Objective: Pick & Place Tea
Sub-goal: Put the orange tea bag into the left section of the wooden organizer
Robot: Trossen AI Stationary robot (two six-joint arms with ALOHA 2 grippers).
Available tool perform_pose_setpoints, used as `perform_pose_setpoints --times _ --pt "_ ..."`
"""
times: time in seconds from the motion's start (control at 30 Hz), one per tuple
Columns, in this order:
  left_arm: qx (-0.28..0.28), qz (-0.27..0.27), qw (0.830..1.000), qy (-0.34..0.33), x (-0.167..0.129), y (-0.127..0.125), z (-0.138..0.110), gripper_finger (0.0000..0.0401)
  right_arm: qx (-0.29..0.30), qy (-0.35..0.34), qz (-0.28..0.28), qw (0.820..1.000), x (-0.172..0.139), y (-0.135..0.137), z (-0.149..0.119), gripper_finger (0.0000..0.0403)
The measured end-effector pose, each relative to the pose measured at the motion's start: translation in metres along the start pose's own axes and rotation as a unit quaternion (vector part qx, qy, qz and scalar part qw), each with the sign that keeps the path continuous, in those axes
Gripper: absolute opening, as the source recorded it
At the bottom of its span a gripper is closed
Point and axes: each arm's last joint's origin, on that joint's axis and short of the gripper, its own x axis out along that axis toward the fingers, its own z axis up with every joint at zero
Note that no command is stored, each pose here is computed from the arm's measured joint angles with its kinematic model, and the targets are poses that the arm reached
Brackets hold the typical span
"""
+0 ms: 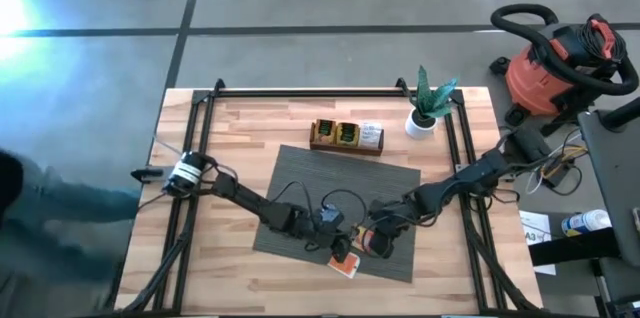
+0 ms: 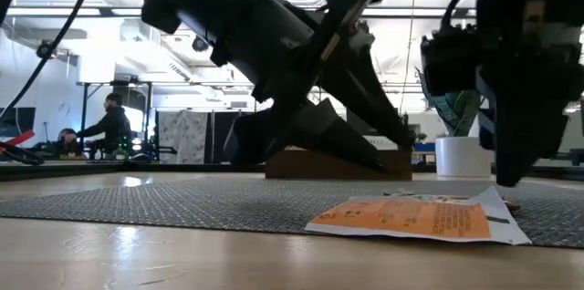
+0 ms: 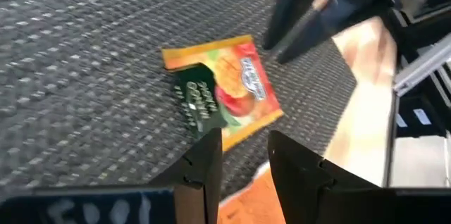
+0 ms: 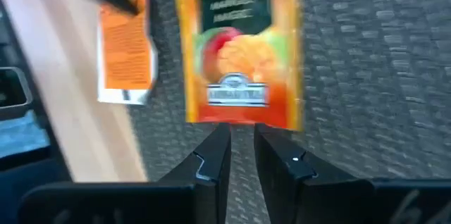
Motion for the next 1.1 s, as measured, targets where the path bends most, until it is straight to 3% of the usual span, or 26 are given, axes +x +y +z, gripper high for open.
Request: perform_pose_setpoints --times 0.4,0.77,0.93,1.1 --pt "-0.001 0.022 1.0 -0.018 0.005 0.019 0.02 0.011 -0.01 0.016 0.03 0.999 0.024 0.011 0.006 0.0063" --pt "0.001 0.027 0.999 -0.021 0.007 0.023 0.028 0.011 -0.075 -0.011 0.064 0.995 0.03 0.038 0.023 0.0063" --pt "-0.009 0.021 1.0 -0.016 -0.001 0.012 0.017 0.011 -0.082 -0.01 0.055 0.995 0.019 0.037 0.021 0.0063" --pt "0.003 0.007 0.999 -0.044 -0.011 -0.011 -0.014 0.011 -0.09 -0.018 0.004 0.996 0.008 0.023 0.014 0.0063"
